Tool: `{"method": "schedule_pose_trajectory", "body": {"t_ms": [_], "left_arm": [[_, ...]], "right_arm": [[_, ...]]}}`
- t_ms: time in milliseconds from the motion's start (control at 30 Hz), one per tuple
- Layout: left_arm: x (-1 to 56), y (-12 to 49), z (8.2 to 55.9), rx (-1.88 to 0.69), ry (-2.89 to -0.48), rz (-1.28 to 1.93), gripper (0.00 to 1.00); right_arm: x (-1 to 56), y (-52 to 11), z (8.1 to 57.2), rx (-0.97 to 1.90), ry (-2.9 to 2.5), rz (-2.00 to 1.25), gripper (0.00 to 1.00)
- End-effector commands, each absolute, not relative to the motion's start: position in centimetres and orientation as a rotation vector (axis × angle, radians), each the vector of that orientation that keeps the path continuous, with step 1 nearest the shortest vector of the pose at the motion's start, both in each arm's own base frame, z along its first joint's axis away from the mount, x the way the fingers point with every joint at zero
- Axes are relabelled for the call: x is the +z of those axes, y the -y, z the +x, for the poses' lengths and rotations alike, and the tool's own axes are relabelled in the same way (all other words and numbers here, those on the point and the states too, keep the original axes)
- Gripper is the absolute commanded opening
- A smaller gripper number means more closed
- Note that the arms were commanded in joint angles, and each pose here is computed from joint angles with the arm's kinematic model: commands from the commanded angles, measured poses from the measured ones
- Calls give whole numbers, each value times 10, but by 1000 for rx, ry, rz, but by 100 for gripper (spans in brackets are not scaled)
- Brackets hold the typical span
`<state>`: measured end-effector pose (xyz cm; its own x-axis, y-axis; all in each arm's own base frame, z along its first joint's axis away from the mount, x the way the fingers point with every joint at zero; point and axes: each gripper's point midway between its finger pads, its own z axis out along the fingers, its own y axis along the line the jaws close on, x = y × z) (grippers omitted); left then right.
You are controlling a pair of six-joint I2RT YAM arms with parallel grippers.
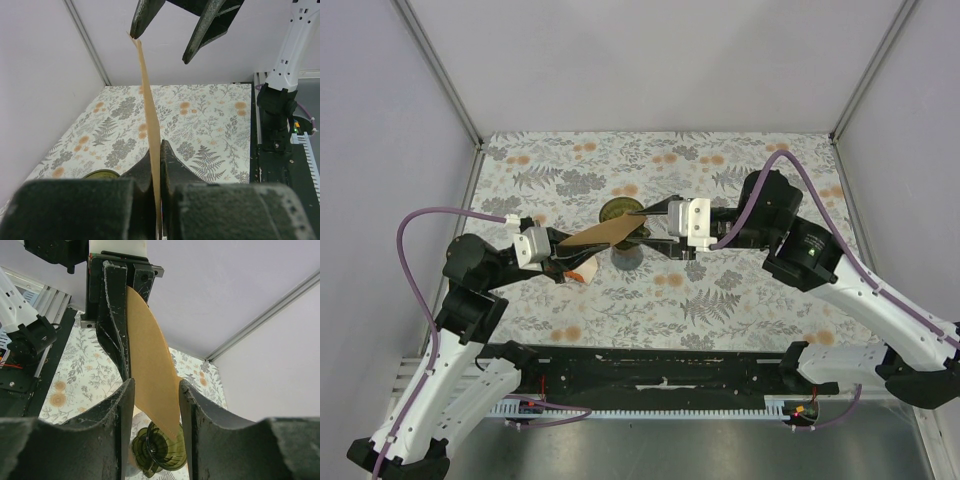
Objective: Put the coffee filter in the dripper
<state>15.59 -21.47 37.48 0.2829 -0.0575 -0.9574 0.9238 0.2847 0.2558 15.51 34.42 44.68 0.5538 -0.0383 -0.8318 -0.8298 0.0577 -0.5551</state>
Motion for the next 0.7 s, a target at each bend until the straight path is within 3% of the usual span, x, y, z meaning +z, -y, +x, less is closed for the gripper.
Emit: {"method": "schedule_pose_trajectory", "body": {"t_ms": [0, 333, 667], "left_arm": [[383, 214, 153, -830, -1009, 1081, 2], [383, 213, 158, -815, -1021, 1062, 2], [371, 214, 153, -797, -1007, 1138, 2]], "right_arm": [[465, -343, 152, 704, -772, -1381, 46], [452, -342, 145, 740, -798, -1430, 38], [457, -344, 167, 637, -824, -1396, 41]]}}
